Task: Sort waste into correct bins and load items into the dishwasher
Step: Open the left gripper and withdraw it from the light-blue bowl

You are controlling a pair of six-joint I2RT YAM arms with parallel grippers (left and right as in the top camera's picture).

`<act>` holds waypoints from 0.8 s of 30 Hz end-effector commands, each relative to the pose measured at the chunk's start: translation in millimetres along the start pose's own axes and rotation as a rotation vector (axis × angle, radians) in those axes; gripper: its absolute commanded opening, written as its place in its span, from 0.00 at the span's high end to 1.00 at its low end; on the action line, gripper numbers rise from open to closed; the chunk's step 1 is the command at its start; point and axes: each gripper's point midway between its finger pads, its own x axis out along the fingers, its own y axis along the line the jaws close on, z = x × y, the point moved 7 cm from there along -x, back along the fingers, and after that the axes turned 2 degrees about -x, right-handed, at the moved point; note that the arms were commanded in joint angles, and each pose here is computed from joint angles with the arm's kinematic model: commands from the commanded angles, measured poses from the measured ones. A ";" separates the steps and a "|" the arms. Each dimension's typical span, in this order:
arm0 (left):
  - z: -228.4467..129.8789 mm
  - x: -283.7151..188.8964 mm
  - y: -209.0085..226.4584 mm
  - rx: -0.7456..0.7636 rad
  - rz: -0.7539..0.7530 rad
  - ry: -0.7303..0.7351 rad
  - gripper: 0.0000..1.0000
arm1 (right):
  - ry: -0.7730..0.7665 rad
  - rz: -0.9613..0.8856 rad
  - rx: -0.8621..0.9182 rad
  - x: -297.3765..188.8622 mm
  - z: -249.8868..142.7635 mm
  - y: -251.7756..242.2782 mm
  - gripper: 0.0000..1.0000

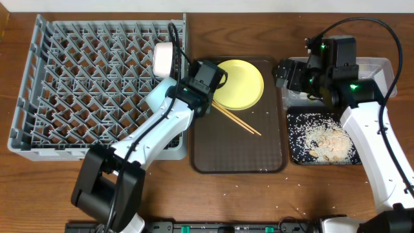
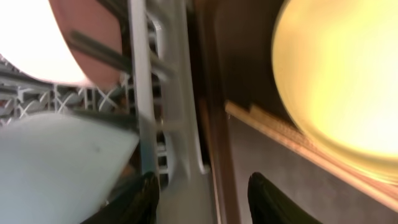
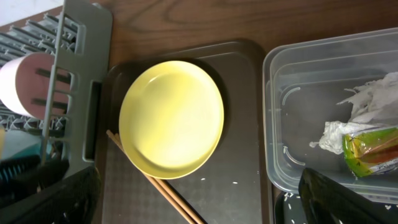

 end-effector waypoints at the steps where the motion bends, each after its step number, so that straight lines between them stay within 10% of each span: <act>1: 8.3 5.8 10.3 -0.019 0.038 -0.017 0.52 | -0.014 -0.003 -0.005 -2.8 3.6 2.0 0.01; 24: 39.6 3.5 24.2 -0.054 0.154 -0.197 0.51 | -0.014 -0.003 -0.005 -2.8 3.6 1.9 0.01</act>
